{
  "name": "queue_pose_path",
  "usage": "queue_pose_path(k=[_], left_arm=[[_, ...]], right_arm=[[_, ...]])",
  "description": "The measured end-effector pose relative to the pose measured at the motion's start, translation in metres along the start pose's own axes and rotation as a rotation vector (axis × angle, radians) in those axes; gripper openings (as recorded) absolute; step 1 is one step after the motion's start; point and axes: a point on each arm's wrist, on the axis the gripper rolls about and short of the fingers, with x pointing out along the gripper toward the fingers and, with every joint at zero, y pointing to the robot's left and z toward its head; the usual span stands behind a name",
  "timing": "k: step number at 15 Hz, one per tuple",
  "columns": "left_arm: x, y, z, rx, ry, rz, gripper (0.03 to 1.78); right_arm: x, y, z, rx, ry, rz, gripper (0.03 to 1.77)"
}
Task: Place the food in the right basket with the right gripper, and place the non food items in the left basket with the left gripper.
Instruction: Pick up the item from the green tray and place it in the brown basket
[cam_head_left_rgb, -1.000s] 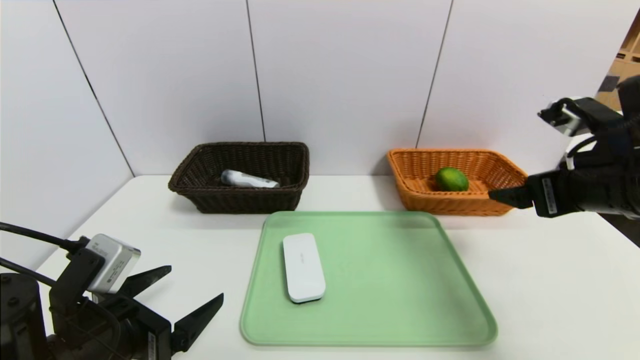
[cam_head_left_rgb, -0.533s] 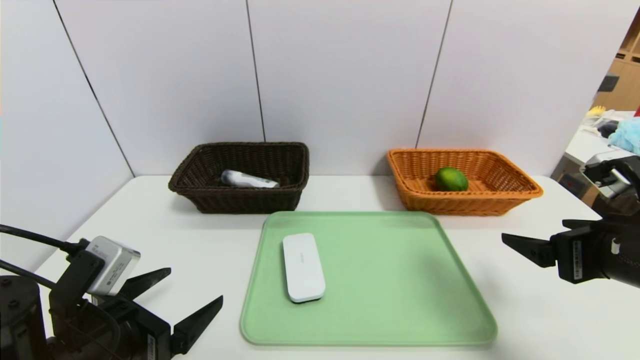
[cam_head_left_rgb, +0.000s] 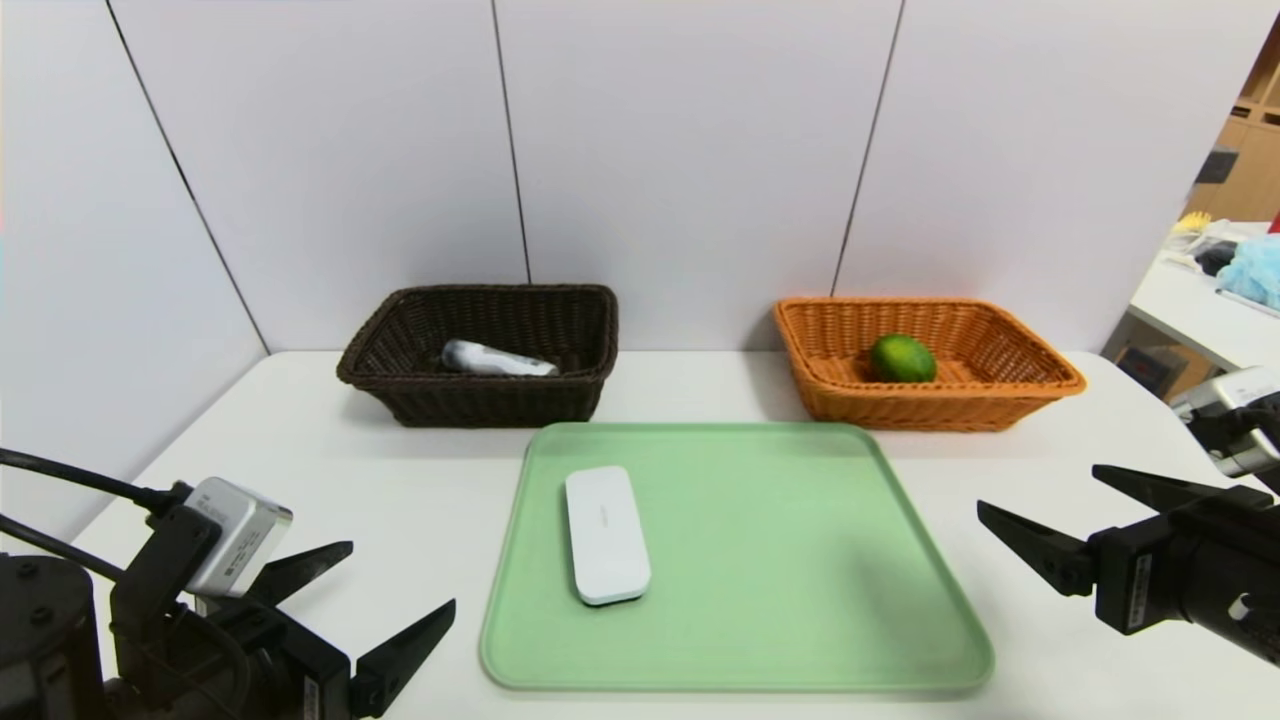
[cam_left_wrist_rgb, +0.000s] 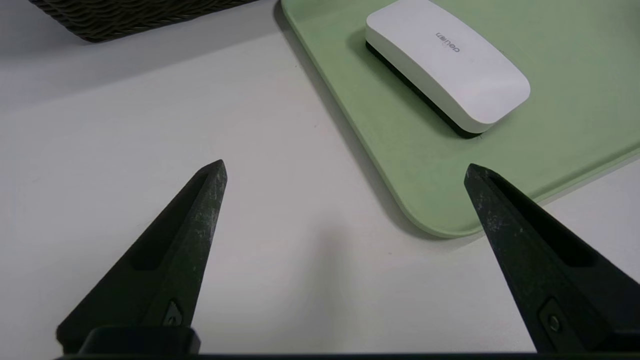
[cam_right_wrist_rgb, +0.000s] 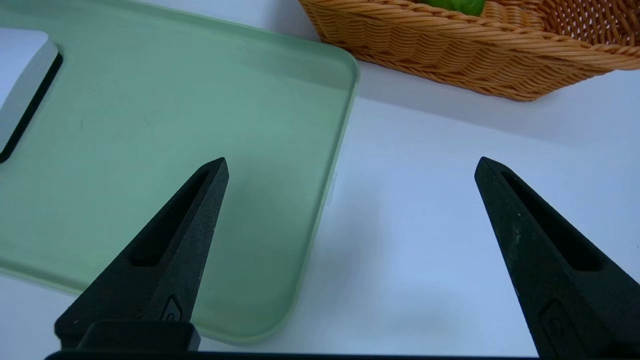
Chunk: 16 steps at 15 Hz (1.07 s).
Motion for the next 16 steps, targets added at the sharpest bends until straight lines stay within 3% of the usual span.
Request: queue_pose_path(k=[7,10,16], left_arm=[[0.016,-0.011,0.033,-0.041,-0.05,-0.029,1.69],[0.029,-0.033,0.05,-0.072,0.002,-0.049,1.69],[0.052,-0.084,0.058,-0.094,0.189,-0.055,1.69]], right_arm=[[-0.005,0.0,-0.014,-0.008,0.023,0.011,1.69],[-0.008,0.001,-0.018,-0.009,0.031,0.019,1.69],[-0.01,0.002,-0.024,-0.011,0.038,0.03,1.69]])
